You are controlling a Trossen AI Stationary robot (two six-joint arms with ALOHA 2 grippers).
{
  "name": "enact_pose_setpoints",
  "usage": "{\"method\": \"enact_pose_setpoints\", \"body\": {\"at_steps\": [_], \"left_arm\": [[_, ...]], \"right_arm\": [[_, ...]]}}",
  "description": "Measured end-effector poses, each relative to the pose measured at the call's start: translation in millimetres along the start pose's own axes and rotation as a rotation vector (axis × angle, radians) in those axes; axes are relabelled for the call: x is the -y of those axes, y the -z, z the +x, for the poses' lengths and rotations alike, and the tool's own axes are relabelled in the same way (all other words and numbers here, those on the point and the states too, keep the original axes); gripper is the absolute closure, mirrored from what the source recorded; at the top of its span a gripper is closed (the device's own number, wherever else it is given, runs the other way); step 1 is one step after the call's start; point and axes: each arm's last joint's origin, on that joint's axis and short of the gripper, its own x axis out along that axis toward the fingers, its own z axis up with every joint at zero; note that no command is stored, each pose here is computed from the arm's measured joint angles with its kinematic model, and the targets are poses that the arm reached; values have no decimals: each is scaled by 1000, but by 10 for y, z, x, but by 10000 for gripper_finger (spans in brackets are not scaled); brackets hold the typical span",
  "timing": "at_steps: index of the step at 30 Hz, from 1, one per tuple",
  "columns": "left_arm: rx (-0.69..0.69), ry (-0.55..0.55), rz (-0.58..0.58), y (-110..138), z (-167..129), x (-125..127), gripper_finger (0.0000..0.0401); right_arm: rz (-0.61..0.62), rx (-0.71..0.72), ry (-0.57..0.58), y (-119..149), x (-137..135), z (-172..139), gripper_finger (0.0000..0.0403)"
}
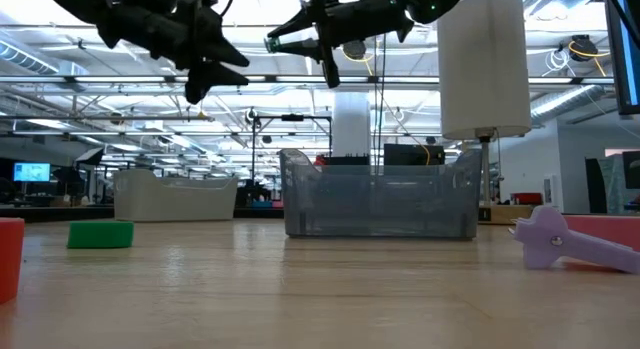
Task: Pick and place Stapler, Stapler remover, tape
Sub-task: Put the top green stapler into the gray bin
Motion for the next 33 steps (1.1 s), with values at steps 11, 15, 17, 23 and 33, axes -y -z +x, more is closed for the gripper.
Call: {"method": "enact_pose_setpoints", "body": {"at_steps": [11,15,17,23,33], "left_arm": [[56,116,-54,-71,52,80,175],[87,148,-48,-109,46,103,157],[97,148,-49,-119,43,102,152],[131,159,-42,-153,37,114,151],[114,190,-84,-137,53,163,150]], "right_arm": [[-13,-10,10,16,4,3,330],[-21,-12,8,21,-3,5,332],[-18,-14,6,34,-16,11,330],[-19,-16,6,90,-74,36,331],[-7,-3,17,171,-118,96,329]]}}
